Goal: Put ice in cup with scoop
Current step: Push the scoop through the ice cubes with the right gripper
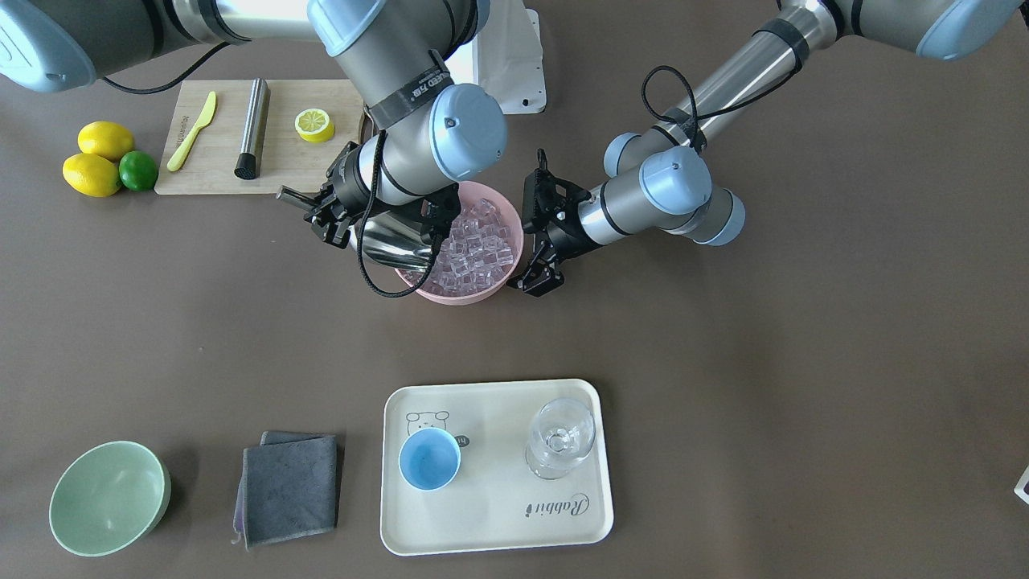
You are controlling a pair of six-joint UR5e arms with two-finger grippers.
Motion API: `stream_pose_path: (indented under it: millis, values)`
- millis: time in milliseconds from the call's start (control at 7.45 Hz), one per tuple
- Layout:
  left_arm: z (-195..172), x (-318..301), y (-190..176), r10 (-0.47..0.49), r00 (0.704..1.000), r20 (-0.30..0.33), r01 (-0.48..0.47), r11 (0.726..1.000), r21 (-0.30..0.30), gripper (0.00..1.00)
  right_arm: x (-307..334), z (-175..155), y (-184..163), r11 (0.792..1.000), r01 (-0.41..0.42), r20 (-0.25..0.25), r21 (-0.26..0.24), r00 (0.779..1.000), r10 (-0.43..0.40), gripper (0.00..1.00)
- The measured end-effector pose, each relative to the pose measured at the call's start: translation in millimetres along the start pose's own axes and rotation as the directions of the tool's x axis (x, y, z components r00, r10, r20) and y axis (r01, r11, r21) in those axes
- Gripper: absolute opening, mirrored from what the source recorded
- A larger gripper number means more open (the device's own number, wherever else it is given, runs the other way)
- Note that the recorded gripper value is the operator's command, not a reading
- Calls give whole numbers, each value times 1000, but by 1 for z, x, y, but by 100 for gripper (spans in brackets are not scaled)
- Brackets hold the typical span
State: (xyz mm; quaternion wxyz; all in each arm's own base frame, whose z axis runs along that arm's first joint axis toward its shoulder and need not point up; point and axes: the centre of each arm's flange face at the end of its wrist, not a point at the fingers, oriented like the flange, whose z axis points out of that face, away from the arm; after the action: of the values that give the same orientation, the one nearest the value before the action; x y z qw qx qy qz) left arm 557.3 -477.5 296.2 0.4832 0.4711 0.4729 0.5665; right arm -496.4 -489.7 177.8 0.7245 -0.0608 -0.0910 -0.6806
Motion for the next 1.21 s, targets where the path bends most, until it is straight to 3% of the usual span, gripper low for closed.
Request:
stream_pose_path:
  millis: [537, 1208]
  values:
    - [0, 0, 0, 2, 1000, 1, -2, 1000, 0, 99, -8, -1, -12, 1000, -18, -5, 24, 1000, 18, 0]
    - [0, 0, 0, 3, 1000, 0, -3, 1000, 1, 99, -8, -2, -25, 990, -77, -13, 119, 997, 79, 0]
